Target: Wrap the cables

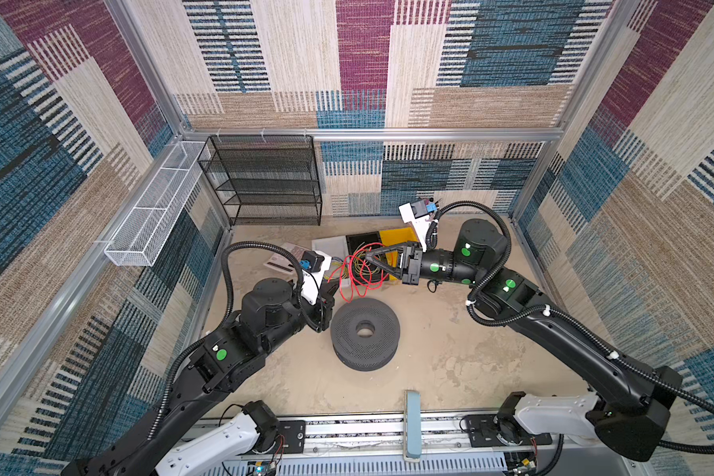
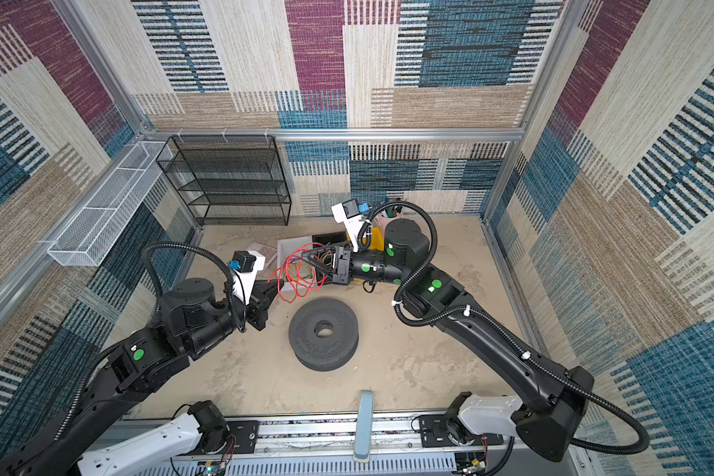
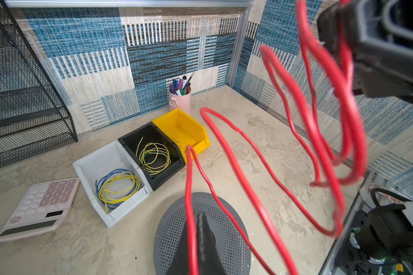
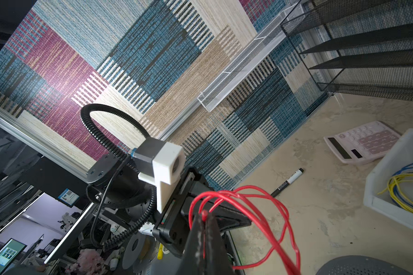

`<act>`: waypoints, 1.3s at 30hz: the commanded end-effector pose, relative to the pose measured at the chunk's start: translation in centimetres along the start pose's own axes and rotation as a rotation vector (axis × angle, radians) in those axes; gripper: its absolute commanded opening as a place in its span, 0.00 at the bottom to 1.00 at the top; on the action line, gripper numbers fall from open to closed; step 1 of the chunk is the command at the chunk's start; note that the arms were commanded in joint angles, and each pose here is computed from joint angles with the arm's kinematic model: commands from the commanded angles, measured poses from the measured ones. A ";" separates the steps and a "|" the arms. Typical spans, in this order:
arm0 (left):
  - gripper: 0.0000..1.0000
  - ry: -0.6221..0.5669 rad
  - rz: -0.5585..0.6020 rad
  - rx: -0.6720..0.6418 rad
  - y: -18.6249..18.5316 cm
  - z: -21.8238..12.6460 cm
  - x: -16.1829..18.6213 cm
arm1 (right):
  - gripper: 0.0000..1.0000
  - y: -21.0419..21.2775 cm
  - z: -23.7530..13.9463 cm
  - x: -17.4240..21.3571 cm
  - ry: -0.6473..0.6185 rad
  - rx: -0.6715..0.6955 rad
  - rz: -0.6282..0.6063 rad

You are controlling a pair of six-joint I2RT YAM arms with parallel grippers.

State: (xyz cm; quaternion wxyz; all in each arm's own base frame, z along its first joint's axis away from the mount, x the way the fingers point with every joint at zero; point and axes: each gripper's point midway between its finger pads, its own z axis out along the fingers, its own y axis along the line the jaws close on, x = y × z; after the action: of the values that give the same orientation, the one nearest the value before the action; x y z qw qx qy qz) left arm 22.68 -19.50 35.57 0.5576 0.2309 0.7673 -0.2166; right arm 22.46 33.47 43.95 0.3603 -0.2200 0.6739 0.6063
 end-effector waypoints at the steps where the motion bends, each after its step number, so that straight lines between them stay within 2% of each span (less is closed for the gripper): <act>1: 0.00 0.003 0.012 -0.066 1.1 -0.1 -0.1 | 0.00 0.3 -1.0 0.0 0.000 -0.032 0.011; 10: 0.00 0.082 0.055 -0.298 5.1 -1.3 0.6 | 0.00 0.8 -4.5 1.0 0.081 -0.103 0.020; 17: 0.00 0.116 0.061 -0.392 7.1 -2.9 0.3 | 0.00 -3.5 -9.5 -0.6 0.030 0.046 0.030; 23: 0.00 0.135 0.035 -0.445 8.2 -4.5 -0.7 | 0.00 -11.5 -15.3 -1.8 -0.065 0.375 0.018; 29: 0.00 0.184 0.004 -0.540 9.9 -6.1 -1.2 | 0.00 -19.1 -22.5 -3.4 -0.149 0.939 -0.097; 33: 0.00 0.198 -0.066 -0.486 9.3 -6.1 -1.7 | 0.00 -22.2 -26.7 -3.3 -0.196 1.213 -0.157; 36: 0.00 0.218 -0.096 -0.438 8.5 -5.7 -2.3 | 0.00 -24.7 -29.9 -1.5 -0.194 1.412 -0.168; 39: 0.00 0.255 -0.128 -0.391 7.8 -5.2 -2.9 | 0.00 -24.6 -31.1 -0.9 -0.258 1.456 -0.155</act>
State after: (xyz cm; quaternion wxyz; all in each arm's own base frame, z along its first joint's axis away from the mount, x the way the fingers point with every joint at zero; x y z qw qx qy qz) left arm 24.77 -10.05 39.65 0.5060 0.1001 0.8556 -0.0445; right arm 34.08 2.65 26.97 0.4869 0.0495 0.8672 0.0921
